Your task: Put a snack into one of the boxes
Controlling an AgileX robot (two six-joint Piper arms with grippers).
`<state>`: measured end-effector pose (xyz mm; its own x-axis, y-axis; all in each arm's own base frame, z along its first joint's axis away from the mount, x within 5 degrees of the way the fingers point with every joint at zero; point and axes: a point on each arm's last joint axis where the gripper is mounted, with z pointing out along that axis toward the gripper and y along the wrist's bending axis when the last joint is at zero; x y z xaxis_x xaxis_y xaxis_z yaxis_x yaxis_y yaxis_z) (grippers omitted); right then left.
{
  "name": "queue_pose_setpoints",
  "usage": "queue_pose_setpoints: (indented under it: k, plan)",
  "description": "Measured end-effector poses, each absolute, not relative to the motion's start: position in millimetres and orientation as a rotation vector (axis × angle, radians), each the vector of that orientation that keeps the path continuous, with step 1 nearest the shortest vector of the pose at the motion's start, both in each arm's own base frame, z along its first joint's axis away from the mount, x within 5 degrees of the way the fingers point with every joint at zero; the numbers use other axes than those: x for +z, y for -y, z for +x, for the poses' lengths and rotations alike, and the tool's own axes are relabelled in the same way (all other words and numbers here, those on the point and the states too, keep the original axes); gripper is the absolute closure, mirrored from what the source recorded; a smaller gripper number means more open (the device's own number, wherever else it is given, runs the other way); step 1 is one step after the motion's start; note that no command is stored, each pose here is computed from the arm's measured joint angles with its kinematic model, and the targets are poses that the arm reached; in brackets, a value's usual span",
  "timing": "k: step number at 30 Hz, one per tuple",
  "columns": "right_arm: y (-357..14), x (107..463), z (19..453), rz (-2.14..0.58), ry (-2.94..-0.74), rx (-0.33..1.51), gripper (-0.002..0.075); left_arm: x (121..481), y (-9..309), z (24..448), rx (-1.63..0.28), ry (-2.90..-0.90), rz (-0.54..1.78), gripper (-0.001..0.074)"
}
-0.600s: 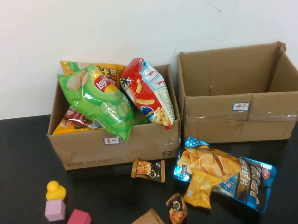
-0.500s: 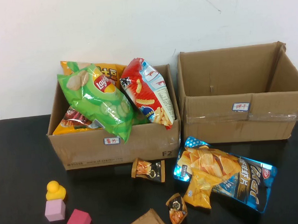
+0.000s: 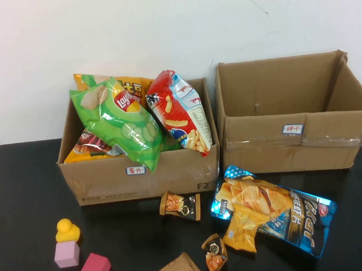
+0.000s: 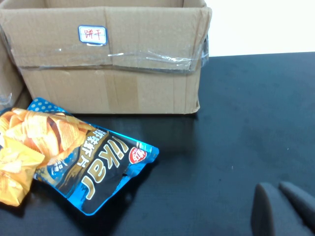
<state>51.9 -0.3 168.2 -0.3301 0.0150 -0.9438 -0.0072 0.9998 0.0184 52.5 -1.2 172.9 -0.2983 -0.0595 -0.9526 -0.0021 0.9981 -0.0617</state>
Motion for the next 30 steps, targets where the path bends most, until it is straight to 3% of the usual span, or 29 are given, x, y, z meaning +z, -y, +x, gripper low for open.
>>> queue_pose_setpoints:
  k: [20, 24, 30]
  plan:
    - [0.1, 171.6, 53.2, 0.001, -1.862, 0.023, 0.0727, 176.0, 1.1, 53.9, -0.057, -1.825, -0.044, 0.0736]
    - [-1.4, 188.9, 56.6, -0.01, -1.667, 0.039, 0.0727, 191.4, 0.8, 56.6, -0.058, -1.646, -0.043, 0.0736]
    - [-3.9, 223.3, 53.3, -0.029, -1.285, 0.068, 0.0727, 229.4, -0.1, 51.5, -0.095, -1.221, -0.064, 0.0736]
